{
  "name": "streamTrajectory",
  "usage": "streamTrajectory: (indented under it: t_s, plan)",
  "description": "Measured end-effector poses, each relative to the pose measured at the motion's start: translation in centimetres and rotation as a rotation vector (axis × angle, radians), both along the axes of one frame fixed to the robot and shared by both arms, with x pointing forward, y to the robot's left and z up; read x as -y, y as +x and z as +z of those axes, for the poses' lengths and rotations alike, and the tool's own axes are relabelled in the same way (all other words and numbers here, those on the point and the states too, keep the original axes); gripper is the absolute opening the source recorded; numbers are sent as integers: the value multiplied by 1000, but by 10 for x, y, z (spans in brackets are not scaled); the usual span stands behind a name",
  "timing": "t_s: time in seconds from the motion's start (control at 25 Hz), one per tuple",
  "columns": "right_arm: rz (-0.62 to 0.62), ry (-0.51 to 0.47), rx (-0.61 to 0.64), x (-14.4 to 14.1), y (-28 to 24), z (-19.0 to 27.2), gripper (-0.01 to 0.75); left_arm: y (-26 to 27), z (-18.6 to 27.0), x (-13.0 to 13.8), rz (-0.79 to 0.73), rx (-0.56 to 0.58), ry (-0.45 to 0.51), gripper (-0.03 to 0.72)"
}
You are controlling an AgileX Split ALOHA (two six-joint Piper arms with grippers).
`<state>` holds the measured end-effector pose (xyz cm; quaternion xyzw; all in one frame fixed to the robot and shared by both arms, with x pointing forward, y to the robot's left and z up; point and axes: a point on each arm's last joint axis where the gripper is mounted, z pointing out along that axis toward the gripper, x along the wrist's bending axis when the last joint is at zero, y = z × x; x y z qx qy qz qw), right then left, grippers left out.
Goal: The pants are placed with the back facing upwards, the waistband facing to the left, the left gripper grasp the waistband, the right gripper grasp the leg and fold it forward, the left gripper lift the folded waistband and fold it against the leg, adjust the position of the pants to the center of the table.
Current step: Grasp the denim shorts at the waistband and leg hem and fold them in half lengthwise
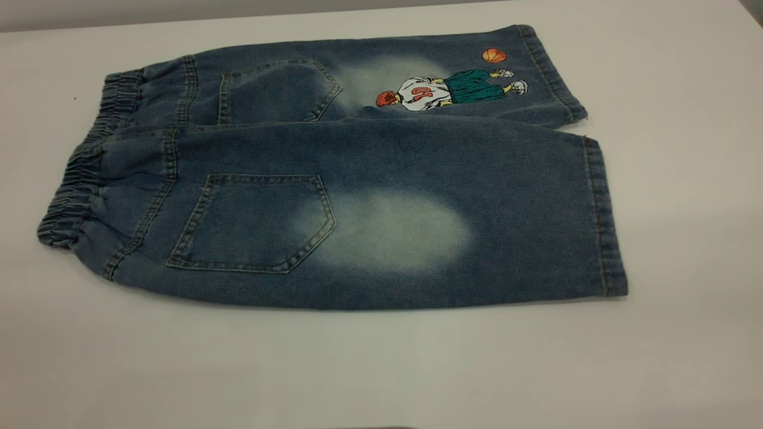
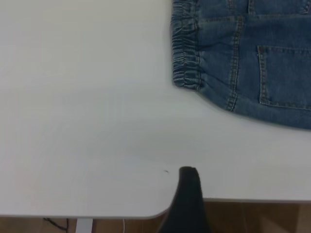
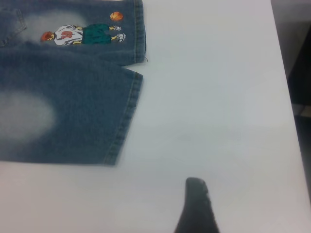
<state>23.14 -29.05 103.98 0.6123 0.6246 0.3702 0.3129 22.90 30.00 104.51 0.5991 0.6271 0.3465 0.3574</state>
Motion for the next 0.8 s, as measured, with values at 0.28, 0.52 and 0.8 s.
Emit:
streamTrajectory:
  t_s: [0.28, 0.52, 0.8]
  plan:
    - [0, 0, 0, 0, 0, 0, 442, 0, 0, 0, 0, 0, 0, 565]
    - [21, 39, -6, -3, 1, 0, 442, 3, 0, 2, -9, -23, -24, 565]
    - [15, 65, -64, -4, 14, 21, 449, 43, 17, 4, -4, -153, -99, 565]
